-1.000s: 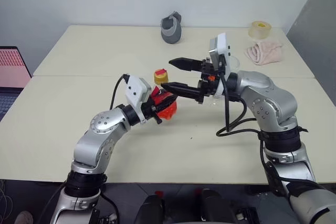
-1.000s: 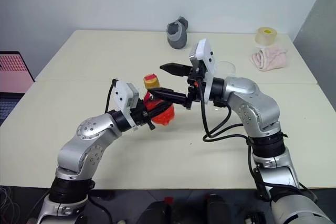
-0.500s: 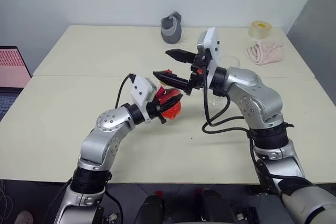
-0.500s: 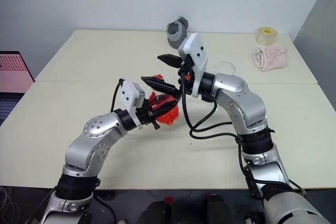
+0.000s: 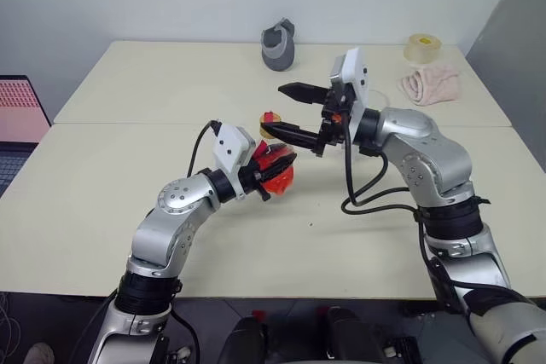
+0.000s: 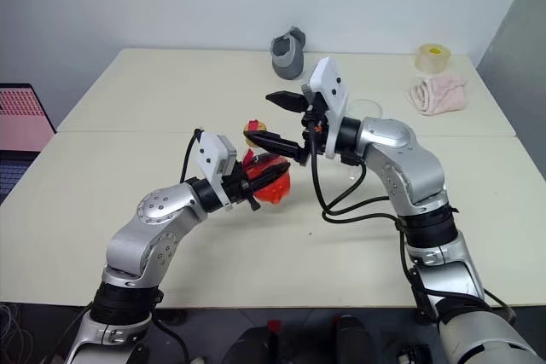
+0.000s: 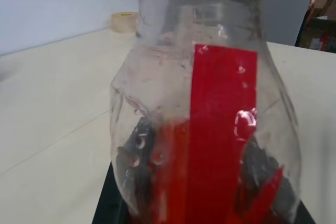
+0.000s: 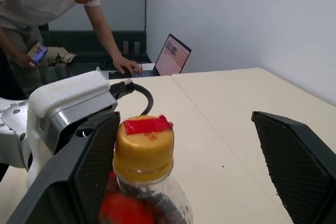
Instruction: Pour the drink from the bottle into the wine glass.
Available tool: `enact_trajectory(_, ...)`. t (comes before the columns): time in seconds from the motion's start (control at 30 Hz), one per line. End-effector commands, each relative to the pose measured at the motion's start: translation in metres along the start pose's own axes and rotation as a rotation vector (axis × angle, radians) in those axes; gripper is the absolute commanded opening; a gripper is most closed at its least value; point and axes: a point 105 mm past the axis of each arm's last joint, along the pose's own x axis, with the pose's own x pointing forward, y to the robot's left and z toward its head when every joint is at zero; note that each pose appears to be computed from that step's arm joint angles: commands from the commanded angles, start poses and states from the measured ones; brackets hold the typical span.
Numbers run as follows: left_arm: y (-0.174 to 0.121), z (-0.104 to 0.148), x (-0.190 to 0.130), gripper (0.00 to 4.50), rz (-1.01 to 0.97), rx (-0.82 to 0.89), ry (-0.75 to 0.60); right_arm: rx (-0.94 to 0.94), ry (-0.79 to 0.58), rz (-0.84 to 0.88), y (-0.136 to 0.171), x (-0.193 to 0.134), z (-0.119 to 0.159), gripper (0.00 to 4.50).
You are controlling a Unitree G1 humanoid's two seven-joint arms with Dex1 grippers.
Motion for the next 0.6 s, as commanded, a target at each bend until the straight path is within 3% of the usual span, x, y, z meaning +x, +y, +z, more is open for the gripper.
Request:
enact_trajectory(0.03,-0.005,0.024,-0.001,1.26,-0.015,0.052,-0.085,0.007,-0.015,-0.055,-0.016,-0.019,0.011,4.27)
enact_trajectory(0.6,-0.003,0.025,0.001,1.26,-0.025,0.057,-0.087,0.128,-0.098,0.139,0.021,0.006,0.026,4.27)
